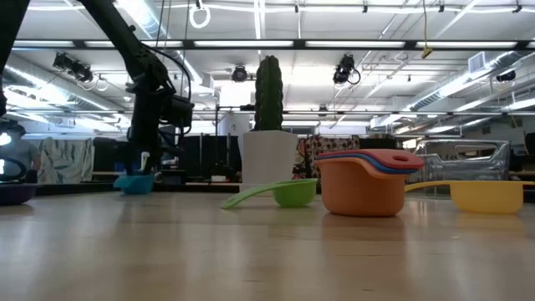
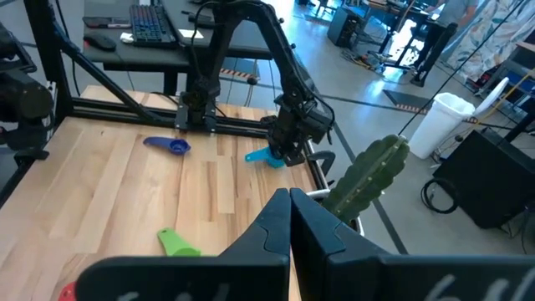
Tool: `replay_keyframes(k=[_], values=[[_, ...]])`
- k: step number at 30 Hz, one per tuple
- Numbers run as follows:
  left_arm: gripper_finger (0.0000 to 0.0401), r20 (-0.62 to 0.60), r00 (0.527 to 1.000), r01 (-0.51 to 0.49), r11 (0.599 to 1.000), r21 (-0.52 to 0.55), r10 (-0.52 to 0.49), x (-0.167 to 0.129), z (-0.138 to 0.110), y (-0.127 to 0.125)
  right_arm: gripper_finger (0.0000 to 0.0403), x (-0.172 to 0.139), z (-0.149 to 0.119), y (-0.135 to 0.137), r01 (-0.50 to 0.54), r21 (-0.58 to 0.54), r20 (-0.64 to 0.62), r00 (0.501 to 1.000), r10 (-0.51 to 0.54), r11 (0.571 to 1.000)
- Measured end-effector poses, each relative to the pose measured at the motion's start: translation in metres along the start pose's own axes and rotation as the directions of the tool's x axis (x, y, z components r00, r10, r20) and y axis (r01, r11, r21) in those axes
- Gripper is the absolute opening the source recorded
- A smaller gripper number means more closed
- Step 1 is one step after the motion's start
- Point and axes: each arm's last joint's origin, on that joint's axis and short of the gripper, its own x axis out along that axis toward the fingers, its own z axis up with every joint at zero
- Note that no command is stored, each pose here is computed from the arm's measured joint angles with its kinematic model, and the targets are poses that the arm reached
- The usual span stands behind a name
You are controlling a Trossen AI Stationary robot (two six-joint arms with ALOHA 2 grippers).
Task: Nest measuring cups in basket
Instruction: Stack the light blue measuring cup on top of the red measuring cups
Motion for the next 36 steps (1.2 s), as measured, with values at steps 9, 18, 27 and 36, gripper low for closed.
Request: replay_keyframes(k=[9, 18, 27, 36], values=[[0.0109, 0.031, 0.996, 0.077, 0.996, 0.038, -0.078, -0.019, 0.013, -0.013, 0.0005, 0.0, 0.0, 0.0, 0.0, 0.0, 0.0, 1.0, 0.0, 1.0], [0.0109, 0.011, 0.992, 0.12, 0.984, 0.13, -0.122, -0.029, 0.013, -0.022, 0.0005, 0.0, 0.0, 0.0, 0.0, 0.0, 0.0, 1.0, 0.0, 1.0], [0.0109, 0.02, 0.993, 0.112, 0.983, 0.143, -0.116, -0.026, 0.009, -0.024, 0.0005, 0.0, 0.0, 0.0, 0.0, -0.006, -0.001, 1.0, 0.0, 1.0], [0.0109, -0.027, 0.997, 0.08, 0.985, 0.151, -0.076, -0.009, 0.004, -0.03, 0.0005, 0.0, 0.0, -0.001, 0.023, -0.008, -0.002, 1.0, -0.023, 1.0]])
